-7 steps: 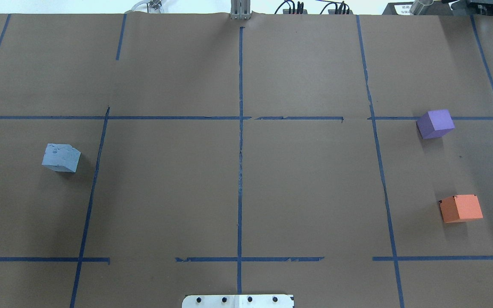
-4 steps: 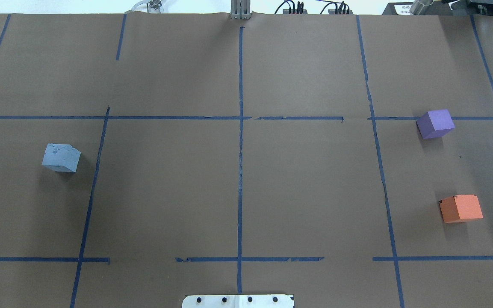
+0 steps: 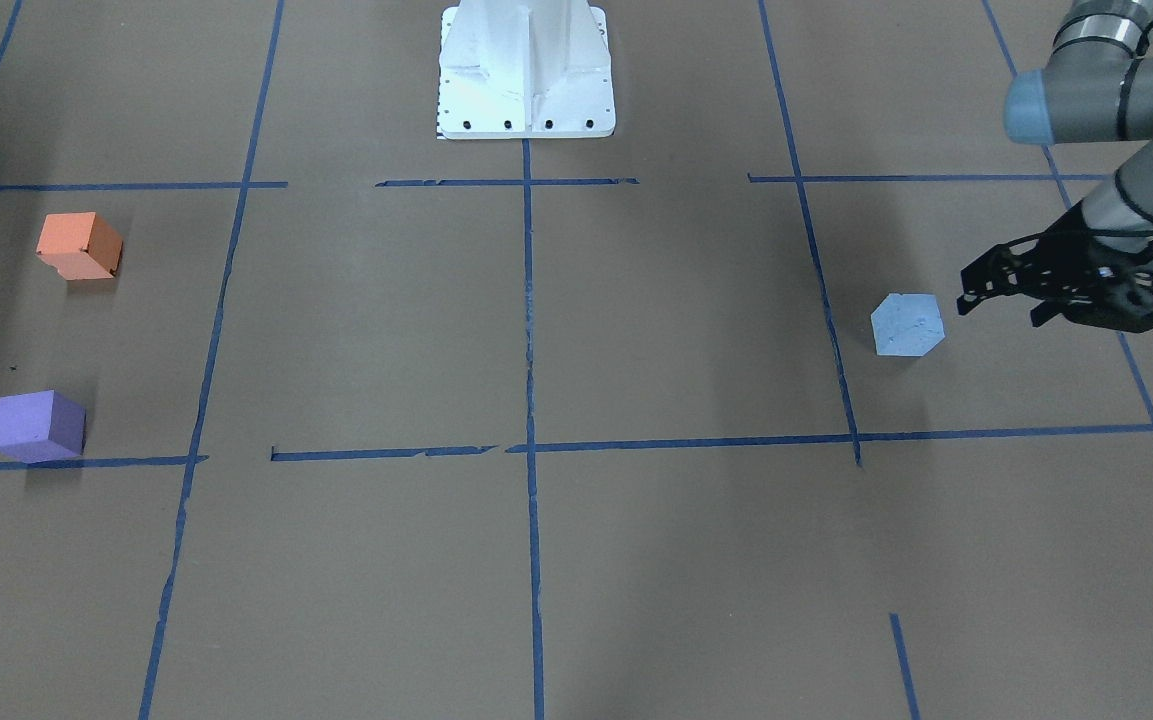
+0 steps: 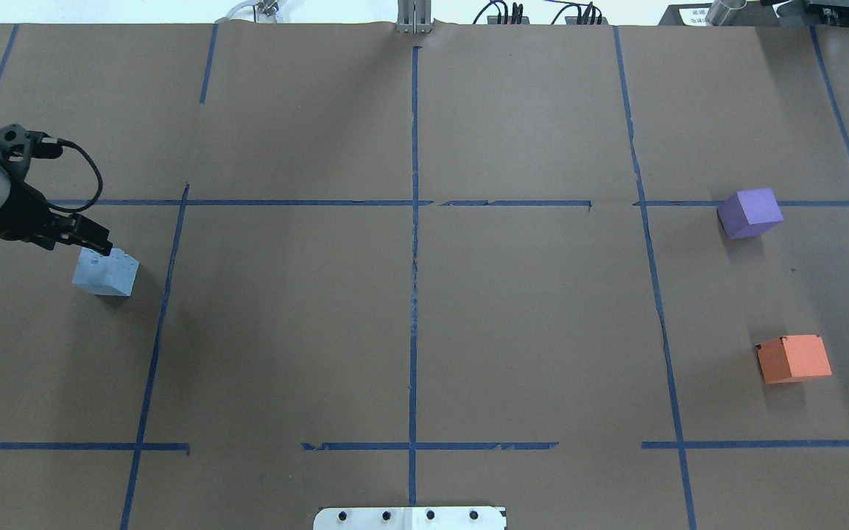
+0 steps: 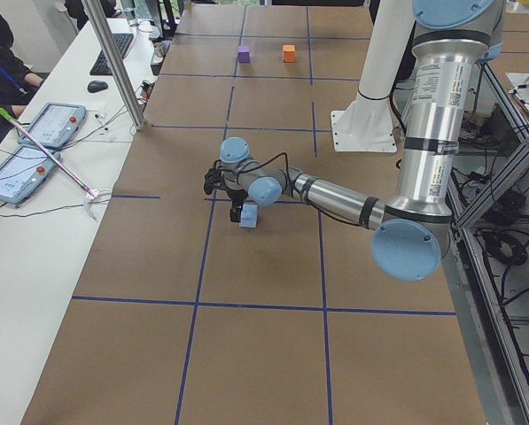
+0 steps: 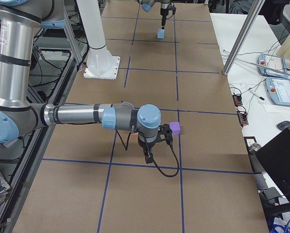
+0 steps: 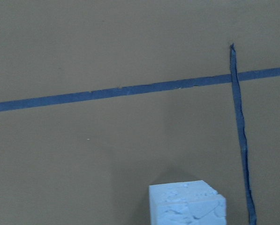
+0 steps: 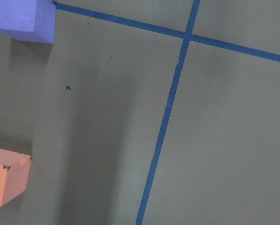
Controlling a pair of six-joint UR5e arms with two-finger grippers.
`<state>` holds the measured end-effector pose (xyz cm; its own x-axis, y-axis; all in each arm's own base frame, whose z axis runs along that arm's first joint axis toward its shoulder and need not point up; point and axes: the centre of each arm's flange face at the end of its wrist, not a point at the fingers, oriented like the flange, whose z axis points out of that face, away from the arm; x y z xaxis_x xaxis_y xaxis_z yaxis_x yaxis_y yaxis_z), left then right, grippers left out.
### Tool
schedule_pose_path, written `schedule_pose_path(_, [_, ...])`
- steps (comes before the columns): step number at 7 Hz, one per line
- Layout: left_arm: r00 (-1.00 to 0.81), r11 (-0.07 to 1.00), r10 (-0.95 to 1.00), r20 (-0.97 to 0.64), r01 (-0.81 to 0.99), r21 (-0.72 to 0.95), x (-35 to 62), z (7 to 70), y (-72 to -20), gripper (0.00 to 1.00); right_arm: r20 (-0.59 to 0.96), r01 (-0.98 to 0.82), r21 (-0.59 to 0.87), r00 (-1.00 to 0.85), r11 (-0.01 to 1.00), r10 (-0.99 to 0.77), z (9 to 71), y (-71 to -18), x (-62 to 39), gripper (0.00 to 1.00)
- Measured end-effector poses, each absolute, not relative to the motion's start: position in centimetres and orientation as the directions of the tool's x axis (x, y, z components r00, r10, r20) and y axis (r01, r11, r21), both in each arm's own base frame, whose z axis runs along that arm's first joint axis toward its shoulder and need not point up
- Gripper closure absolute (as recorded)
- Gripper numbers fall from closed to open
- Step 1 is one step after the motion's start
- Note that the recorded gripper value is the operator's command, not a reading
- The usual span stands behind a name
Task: Place blue block between orange and purple blocks
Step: 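Lower the left gripper onto the light blue cube and grasp it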
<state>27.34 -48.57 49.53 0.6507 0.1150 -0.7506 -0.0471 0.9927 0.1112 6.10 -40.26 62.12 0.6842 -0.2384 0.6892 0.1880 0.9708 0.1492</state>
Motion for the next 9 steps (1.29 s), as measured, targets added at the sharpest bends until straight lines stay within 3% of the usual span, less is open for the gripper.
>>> schedule_pose_path(4, [0.694, 0.993, 0.117, -0.711, -0.07, 0.095, 31.4, 51.3, -47.4, 0.0, 0.69, 0.188, 0.146, 0.684, 0.971, -0.236, 62.3, -40.1, 6.1, 0.0])
schedule_pose_path(5, [0.71, 0.993, 0.12, -0.694, -0.077, 0.093, 32.2, 52.2, -47.1, 0.22, 0.69, 0.188, 0.145, 0.684, 0.971, -0.236, 62.3, -40.1, 6.1, 0.0])
schedule_pose_path(6, [0.718, 0.993, 0.121, -0.686, -0.08, 0.091, 32.6, 52.7, -46.9, 0.64, 0.69, 0.188, 0.145, 0.684, 0.971, -0.235, 62.3, -40.1, 6.1, 0.0])
schedule_pose_path(7, [0.721, 0.993, 0.12, -0.682, -0.079, 0.092, 32.7, 52.8, -46.9, 0.76, 0.69, 0.188, 0.144, 0.684, 0.972, -0.235, 62.3, -40.1, 6.1, 0.0])
schedule_pose_path(9, [0.713, 0.992, 0.127, -0.69, -0.075, 0.105, 33.0, 50.9, -47.3, 0.74, 0.69, 0.188, 0.144, 0.684, 0.972, -0.235, 62.3, -40.0, 6.1, 0.0])
